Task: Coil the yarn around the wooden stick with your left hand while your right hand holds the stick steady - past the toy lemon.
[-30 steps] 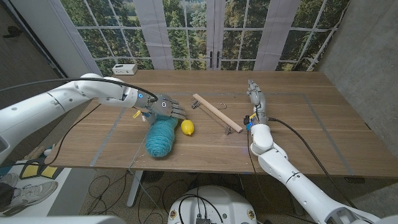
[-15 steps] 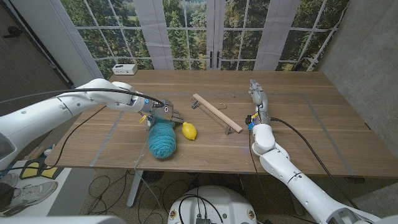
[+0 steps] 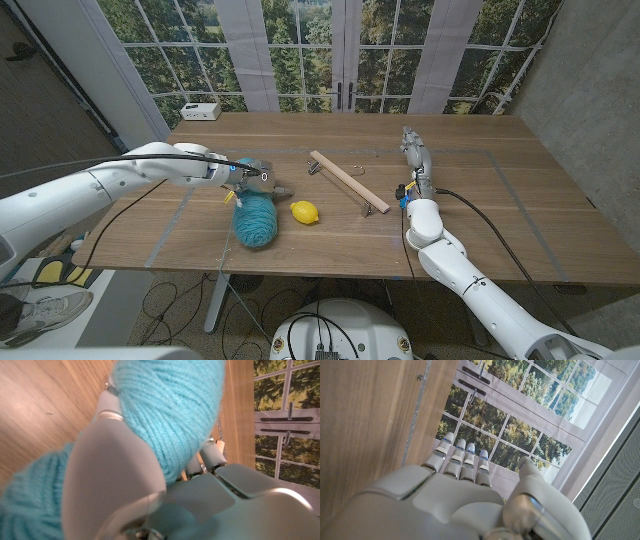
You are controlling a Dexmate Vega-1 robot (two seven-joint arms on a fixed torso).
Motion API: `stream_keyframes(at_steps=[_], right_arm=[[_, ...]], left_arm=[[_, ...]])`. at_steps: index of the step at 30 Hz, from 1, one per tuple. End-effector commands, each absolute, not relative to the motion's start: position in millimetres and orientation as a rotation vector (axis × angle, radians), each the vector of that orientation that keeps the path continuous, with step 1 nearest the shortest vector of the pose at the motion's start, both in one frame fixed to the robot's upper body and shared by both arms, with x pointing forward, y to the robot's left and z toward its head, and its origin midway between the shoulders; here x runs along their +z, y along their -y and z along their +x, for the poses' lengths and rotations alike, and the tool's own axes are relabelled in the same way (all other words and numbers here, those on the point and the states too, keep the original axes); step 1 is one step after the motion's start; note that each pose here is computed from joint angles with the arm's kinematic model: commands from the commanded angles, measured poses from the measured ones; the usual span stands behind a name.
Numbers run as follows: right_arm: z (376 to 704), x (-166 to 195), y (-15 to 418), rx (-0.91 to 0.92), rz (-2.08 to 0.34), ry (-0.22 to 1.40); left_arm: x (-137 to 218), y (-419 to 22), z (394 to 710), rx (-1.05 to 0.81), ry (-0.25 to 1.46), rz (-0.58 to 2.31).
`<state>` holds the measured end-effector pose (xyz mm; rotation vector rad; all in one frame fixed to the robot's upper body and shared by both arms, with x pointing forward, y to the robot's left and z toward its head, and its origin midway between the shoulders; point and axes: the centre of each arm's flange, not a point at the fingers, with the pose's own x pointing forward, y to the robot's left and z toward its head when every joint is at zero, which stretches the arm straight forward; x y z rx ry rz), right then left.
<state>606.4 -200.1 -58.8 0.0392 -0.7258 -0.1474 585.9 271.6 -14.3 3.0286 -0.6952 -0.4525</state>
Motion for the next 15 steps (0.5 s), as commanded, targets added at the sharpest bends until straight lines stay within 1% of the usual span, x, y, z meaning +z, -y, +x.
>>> stream_keyframes(at_steps=[1, 3, 4, 5, 7, 9, 11, 14, 15], right_arm=[[603, -56, 201, -0.165, -0.001, 0.721], [602, -54, 201, -0.164, -0.023, 0.716], [600, -53, 200, -0.166, -0.056, 0.710], [600, -53, 200, -0.167, -0.058, 0.708], [599, -51, 199, -0.169, -0.093, 0.694], [598, -50, 199, -0.170, -0.127, 0.683], [596, -48, 198, -0.171, -0.166, 0.667], [593, -46, 199, -0.159, -0.226, 0.633], [592, -45, 199, -0.153, -0.241, 0.615]], left_arm=[[-6, -265, 580, -0.186, 0.932, 2.856], [2, -264, 576, -0.118, 0.995, 2.814], [14, -260, 572, -0.050, 1.008, 2.770], [14, -260, 572, -0.047, 1.007, 2.768], [25, -260, 566, 0.088, 1.096, 2.690], [33, -259, 564, 0.098, 1.083, 2.577], [36, -257, 560, 0.140, 1.100, 2.560], [45, -258, 556, 0.141, 1.080, 2.468], [47, -258, 554, 0.173, 1.110, 2.467]])
